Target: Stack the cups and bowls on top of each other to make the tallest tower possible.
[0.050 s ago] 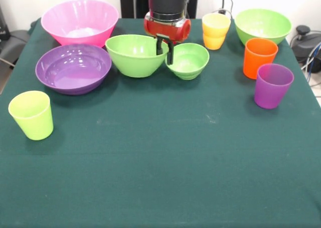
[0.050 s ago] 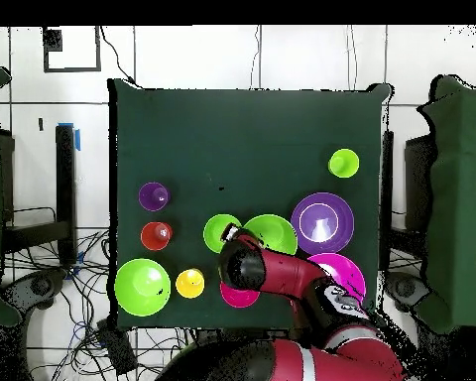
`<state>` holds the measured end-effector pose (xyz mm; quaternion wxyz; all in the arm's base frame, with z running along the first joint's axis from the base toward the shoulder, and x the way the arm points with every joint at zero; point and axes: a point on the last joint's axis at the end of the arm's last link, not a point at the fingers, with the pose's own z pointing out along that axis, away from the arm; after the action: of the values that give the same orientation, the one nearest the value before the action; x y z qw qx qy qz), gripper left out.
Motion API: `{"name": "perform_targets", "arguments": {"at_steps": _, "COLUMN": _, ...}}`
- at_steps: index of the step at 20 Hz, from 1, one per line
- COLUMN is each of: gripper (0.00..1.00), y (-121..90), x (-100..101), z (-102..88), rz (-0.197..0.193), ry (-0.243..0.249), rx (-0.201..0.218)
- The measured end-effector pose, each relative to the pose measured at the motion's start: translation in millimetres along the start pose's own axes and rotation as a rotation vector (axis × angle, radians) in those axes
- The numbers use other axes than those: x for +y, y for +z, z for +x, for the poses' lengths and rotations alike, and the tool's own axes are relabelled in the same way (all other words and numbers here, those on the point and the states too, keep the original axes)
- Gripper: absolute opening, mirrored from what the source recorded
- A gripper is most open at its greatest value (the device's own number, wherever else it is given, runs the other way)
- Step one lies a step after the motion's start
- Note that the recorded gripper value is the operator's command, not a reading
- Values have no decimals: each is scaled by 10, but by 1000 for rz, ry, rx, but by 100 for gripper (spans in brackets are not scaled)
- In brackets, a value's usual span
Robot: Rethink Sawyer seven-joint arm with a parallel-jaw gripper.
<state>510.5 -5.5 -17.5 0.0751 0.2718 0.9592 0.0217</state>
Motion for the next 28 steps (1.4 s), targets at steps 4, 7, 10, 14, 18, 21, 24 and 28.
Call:
{"name": "perform_targets", "arguments": {"at_steps": 4, "gripper": 0, "y": -37, "x": 30, "z": -14, "rz": 3, "ry": -11, "rx": -11}}
{"name": "perform_targets", "arguments": {"at_steps": 7, "gripper": 0, "y": -74, "x": 72, "z": -21, "rz": 4, "ry": -22, "rx": -21}}
{"name": "perform_targets", "arguments": {"at_steps": 10, "gripper": 0, "y": -127, "x": 122, "z": -52, "rz": 1, "ry": -32, "rx": -35}}
{"name": "perform_targets", "arguments": {"at_steps": 14, "gripper": 0, "y": -221, "x": 154, "z": -129, "rz": -2, "ry": -35, "rx": -51}}
{"name": "perform_targets", "arguments": {"at_steps": 18, "gripper": 0, "y": -356, "x": 207, "z": -204, "rz": -3, "ry": -40, "rx": -51}}
{"name": "perform_targets", "arguments": {"at_steps": 21, "gripper": 0, "y": -425, "x": 251, "z": -226, "rz": -5, "ry": -45, "rx": -39}}
{"name": "perform_targets", "arguments": {"at_steps": 24, "gripper": 0, "y": -506, "x": 300, "z": -236, "rz": -3, "ry": -52, "rx": -21}}
{"name": "perform_targets", "arguments": {"at_steps": 28, "gripper": 0, "y": -580, "x": 353, "z": -235, "rz": 3, "ry": -63, "rx": -6}}
